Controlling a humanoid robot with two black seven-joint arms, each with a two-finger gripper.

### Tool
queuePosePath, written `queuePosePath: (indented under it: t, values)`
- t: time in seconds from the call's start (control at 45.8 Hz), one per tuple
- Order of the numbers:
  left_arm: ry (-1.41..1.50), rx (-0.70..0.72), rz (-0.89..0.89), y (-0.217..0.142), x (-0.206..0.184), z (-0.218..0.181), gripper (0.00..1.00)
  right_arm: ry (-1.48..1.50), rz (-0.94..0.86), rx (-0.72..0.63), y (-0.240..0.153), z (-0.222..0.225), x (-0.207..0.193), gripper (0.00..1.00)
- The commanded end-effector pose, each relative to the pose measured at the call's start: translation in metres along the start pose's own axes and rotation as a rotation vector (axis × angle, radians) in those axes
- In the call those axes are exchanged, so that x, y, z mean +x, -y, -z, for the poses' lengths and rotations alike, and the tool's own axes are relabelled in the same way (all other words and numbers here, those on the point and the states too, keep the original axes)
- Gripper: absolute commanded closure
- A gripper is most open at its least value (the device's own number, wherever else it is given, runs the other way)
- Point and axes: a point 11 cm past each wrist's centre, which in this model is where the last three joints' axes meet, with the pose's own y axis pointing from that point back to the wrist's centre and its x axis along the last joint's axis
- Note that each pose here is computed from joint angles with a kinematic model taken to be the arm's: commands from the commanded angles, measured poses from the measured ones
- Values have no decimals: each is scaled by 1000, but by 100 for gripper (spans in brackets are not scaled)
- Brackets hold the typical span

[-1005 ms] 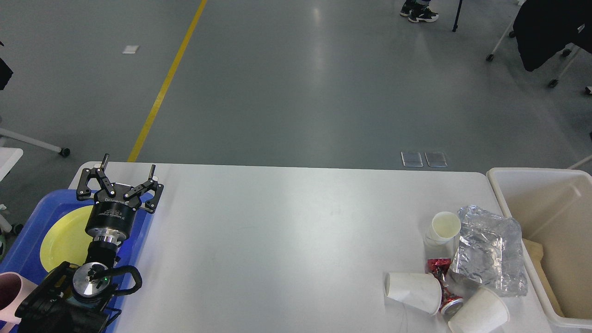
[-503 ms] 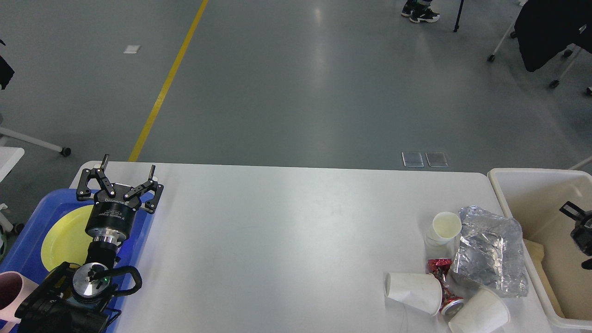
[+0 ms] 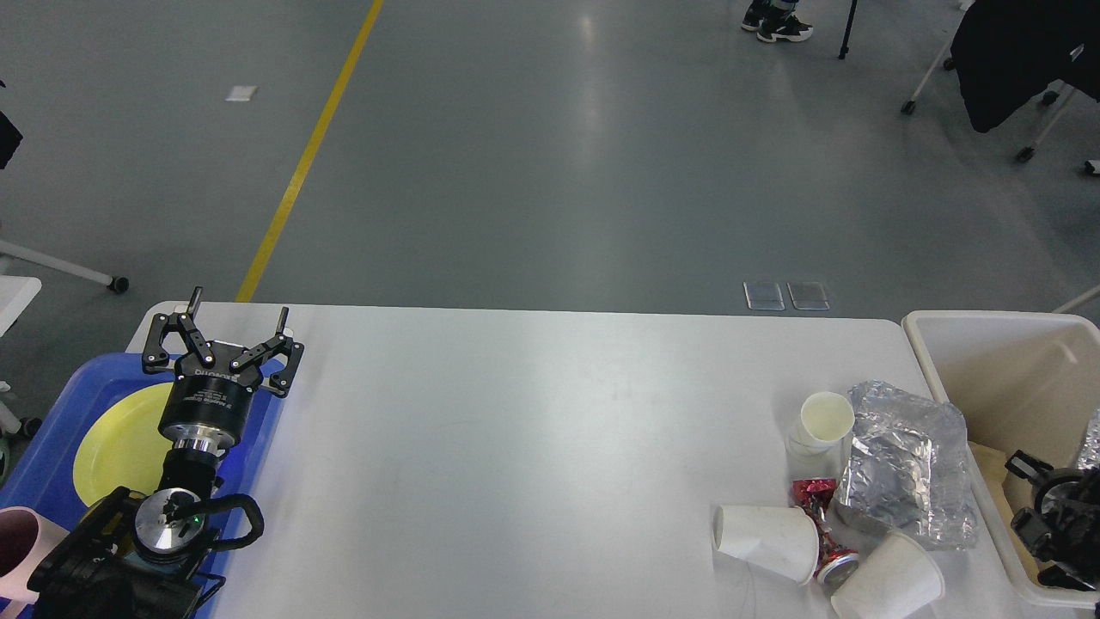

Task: Tidy desktop
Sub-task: 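Lower the foil into the white bin and open the gripper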

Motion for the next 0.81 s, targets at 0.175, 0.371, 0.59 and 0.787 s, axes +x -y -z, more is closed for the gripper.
queuePosePath:
  t: [0.175,0.371,0.59,0.787]
  values:
    - [0,0,1,1,-1,0,4,-16,12,7,-3,11,-17,100]
    - [0,0,1,1,-1,0,4,11,-123,1,-3,8,-5,13]
    - [0,0,1,1,-1,0,4,21,-197,2,-5,8,2,0]
    - [0,0,1,1,-1,0,4,25,-189,13,-5,14,4,0]
